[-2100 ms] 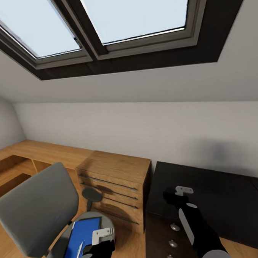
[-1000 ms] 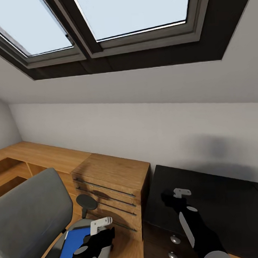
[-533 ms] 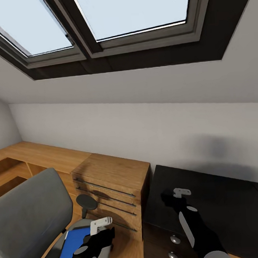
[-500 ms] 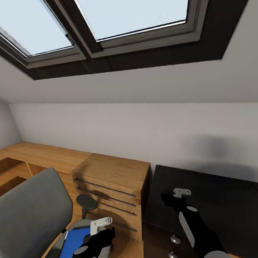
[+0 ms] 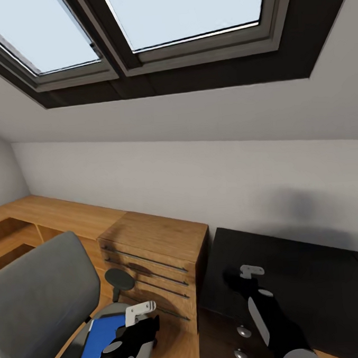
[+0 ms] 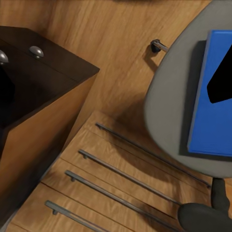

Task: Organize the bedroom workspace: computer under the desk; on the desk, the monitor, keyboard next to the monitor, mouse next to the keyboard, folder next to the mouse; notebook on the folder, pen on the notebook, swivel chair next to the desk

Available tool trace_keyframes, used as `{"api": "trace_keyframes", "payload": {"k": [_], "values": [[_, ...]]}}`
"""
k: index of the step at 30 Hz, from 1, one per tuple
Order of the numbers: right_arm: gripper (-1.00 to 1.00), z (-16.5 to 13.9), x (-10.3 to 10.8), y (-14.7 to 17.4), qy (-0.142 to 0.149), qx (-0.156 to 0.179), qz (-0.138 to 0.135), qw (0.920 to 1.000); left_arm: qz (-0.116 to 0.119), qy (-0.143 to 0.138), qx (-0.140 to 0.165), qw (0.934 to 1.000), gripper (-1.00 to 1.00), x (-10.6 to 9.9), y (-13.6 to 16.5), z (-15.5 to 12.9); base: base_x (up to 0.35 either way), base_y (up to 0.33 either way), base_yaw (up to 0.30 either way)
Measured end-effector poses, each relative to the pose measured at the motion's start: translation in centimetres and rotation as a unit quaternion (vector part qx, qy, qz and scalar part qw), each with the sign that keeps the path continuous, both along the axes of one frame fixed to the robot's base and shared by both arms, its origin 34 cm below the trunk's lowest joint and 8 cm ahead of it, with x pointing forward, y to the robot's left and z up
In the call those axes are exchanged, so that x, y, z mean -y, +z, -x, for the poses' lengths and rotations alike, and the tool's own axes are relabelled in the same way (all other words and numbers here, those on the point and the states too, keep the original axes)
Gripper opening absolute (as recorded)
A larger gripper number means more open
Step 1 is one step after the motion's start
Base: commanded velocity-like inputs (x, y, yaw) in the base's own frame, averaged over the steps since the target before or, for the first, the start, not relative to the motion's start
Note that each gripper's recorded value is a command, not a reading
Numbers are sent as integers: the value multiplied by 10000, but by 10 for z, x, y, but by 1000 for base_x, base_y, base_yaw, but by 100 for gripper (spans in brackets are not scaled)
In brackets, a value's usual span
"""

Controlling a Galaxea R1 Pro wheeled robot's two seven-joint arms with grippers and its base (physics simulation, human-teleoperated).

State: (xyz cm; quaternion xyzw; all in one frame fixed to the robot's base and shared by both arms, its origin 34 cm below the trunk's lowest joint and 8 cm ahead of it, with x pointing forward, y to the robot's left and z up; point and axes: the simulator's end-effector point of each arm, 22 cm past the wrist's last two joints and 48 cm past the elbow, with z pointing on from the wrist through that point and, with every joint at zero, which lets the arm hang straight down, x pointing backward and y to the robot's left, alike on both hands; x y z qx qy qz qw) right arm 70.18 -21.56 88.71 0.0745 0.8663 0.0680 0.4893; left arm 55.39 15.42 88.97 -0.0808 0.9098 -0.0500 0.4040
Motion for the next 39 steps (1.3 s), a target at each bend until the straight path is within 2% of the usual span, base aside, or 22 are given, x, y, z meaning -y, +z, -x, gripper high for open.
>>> {"api": "trace_keyframes", "payload": {"k": [9,21,39], "values": [[-100,9,-6,-33,47,-297,-17,9995,-5,-4,-3,10000,100,0,-10,-2,0,0,0],[-100,16,-10,-66,81,-510,-27,9987,-9,-11,-13,10000,100,1,-26,-4,0,0,0],[-100,12,-12,-88,85,-469,-42,9989,-7,-12,-10,10000,100,1,-49,-7,0,0,0]]}}
